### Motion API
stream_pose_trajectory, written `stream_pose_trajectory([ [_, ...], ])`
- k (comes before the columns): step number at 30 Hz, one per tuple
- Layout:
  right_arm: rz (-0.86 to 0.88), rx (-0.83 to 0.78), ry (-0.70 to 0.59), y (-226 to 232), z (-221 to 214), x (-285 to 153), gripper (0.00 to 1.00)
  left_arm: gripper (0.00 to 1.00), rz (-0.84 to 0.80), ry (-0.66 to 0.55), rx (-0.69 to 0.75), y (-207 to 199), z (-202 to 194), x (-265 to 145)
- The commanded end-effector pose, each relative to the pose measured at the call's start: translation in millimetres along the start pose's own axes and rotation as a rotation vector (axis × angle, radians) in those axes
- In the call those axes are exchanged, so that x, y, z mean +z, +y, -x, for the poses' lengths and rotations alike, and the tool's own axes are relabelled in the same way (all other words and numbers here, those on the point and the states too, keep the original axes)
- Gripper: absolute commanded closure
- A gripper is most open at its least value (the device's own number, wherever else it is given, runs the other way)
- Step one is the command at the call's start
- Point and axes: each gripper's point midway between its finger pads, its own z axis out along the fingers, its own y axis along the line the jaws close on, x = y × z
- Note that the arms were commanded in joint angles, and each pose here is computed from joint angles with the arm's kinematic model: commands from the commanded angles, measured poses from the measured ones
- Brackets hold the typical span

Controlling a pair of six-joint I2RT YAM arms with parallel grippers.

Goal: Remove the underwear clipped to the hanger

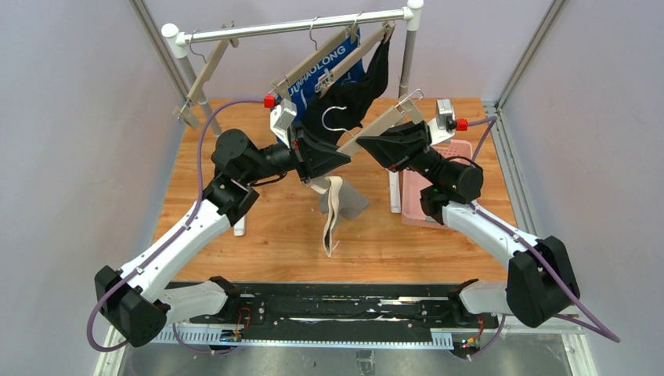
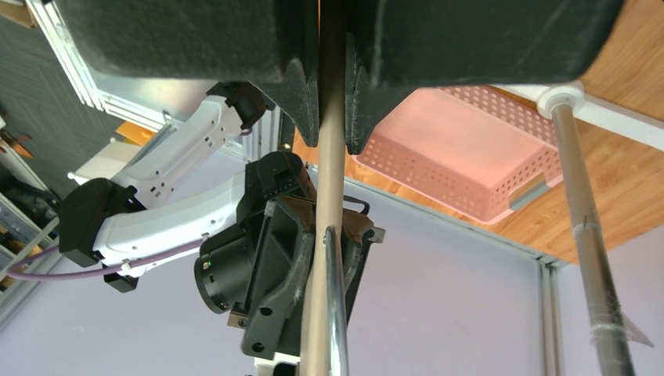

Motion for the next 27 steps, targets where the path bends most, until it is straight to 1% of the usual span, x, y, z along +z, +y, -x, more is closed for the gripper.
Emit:
stream_pose_trajectory([
  [1,0.065,-0.029,0.000,15.9,3.3,9.9,0.98,1.00,-0.056,-0.026,0.027,-12.1,6.3,4.1],
  [3,0.055,-0.029,0.005,13.7,2.3,10.1,0.99,1.00,-0.057,-0.026,0.026,-12.0,6.4,4.3],
  [4,0.053,-0.025,0.005,13.5,2.5,10.4,0.98,1.00,-0.058,-0.026,0.026,-12.0,6.5,4.6],
  [5,0.054,-0.018,0.006,13.6,2.4,10.6,0.88,1.00,-0.058,-0.024,0.025,-11.8,6.1,4.8],
  [6,0.061,-0.016,0.007,14.7,2.4,10.9,0.89,1.00,-0.058,-0.022,0.022,-11.4,5.5,5.1],
  [7,0.076,-0.018,0.014,16.9,1.4,11.5,0.98,1.00,-0.059,-0.021,0.022,-11.2,5.1,5.3],
  [8,0.081,-0.024,0.016,17.9,2.3,12.0,0.99,1.00,-0.059,-0.020,0.023,-11.0,4.7,5.4],
  [14,0.057,-0.051,0.015,17.2,2.4,11.0,0.99,1.00,-0.059,-0.021,0.022,-11.1,4.6,5.3],
  [15,0.054,-0.052,0.016,17.3,3.0,11.0,0.99,0.99,-0.060,-0.021,0.024,-11.5,4.4,4.8],
  [17,0.058,-0.053,0.015,20.0,5.6,11.8,0.99,0.94,-0.068,-0.018,0.037,-13.6,3.3,3.0],
  [20,0.063,-0.055,0.011,25.3,10.9,12.6,0.99,0.93,-0.082,-0.015,0.061,-17.2,2.3,0.3],
  [22,0.068,-0.053,0.008,28.5,13.6,12.8,0.99,0.92,-0.060,-0.023,0.059,-13.8,1.9,-0.7],
  [24,0.079,-0.051,0.006,33.0,16.3,13.4,0.99,0.81,-0.037,-0.031,0.061,-9.6,0.6,-2.1],
  [25,0.082,-0.048,0.006,34.7,17.4,13.6,0.99,0.80,-0.031,-0.032,0.061,-8.8,-0.1,-2.6],
  [27,0.092,-0.053,0.006,39.2,20.0,13.4,0.99,0.71,-0.015,-0.037,0.072,-6.7,-0.6,-4.4],
])
